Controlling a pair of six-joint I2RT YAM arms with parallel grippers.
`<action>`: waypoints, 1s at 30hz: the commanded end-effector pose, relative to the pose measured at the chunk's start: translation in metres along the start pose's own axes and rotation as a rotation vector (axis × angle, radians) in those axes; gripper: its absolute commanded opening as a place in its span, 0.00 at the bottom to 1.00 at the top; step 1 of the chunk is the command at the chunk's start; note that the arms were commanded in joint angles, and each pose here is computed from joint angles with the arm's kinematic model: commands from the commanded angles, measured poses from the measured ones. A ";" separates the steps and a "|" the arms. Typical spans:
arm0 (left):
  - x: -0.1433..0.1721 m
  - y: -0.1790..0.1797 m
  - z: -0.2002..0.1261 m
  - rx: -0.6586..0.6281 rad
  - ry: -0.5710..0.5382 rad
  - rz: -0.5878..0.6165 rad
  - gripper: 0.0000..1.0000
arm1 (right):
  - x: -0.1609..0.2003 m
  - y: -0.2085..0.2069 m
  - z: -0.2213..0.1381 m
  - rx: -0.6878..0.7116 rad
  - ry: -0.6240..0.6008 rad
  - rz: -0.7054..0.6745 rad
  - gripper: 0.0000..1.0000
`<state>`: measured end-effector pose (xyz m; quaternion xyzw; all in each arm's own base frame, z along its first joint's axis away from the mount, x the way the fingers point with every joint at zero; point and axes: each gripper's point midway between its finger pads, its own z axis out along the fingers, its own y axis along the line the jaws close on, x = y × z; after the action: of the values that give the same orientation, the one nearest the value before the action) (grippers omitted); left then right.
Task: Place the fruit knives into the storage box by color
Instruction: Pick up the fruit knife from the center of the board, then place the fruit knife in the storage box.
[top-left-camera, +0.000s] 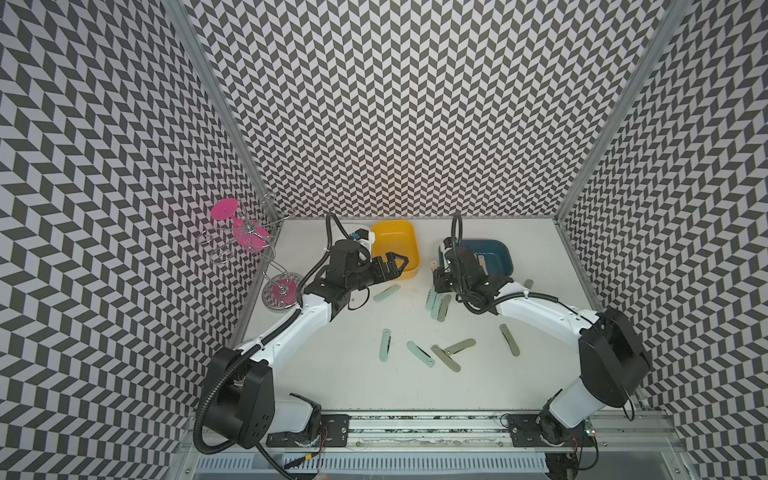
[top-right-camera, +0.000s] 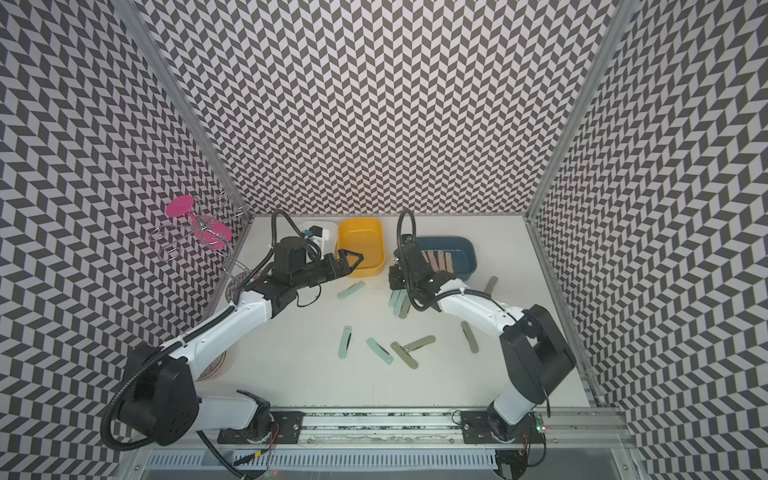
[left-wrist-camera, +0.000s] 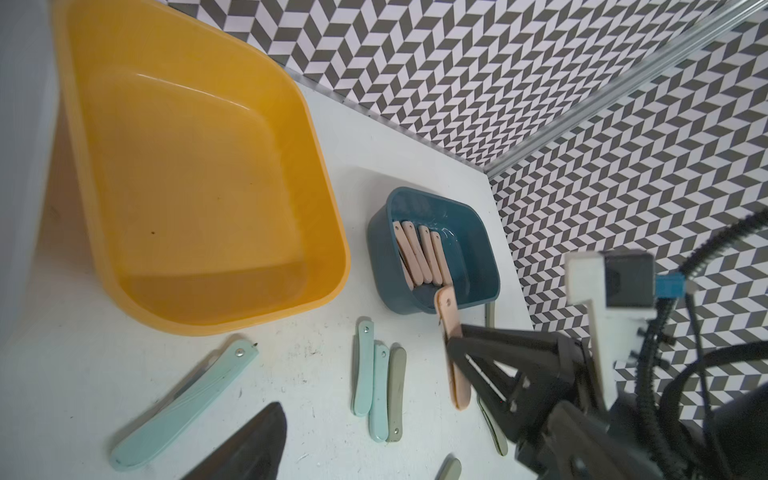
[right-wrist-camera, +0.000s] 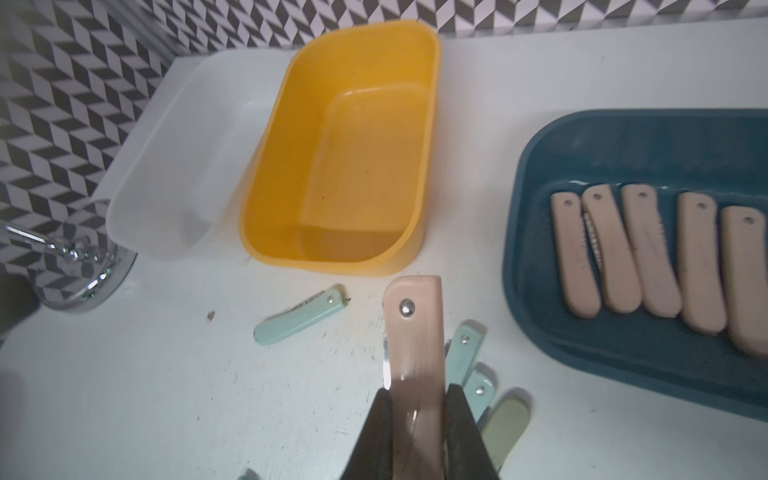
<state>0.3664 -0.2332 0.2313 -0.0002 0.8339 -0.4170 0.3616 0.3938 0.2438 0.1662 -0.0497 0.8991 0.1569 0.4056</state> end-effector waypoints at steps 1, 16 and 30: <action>-0.011 -0.022 0.012 0.042 -0.012 0.044 1.00 | -0.032 -0.029 -0.015 0.017 -0.080 0.037 0.17; -0.014 -0.063 0.095 0.149 0.097 0.111 1.00 | -0.072 -0.156 0.006 0.193 -0.123 0.026 0.17; -0.011 -0.064 0.117 0.194 0.137 0.109 1.00 | -0.057 -0.220 0.056 0.351 -0.021 -0.021 0.17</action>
<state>0.4236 -0.3446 0.2194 0.0916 0.8275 -0.4586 0.3106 0.5005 0.0604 0.1109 0.0189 0.9189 0.0173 0.3938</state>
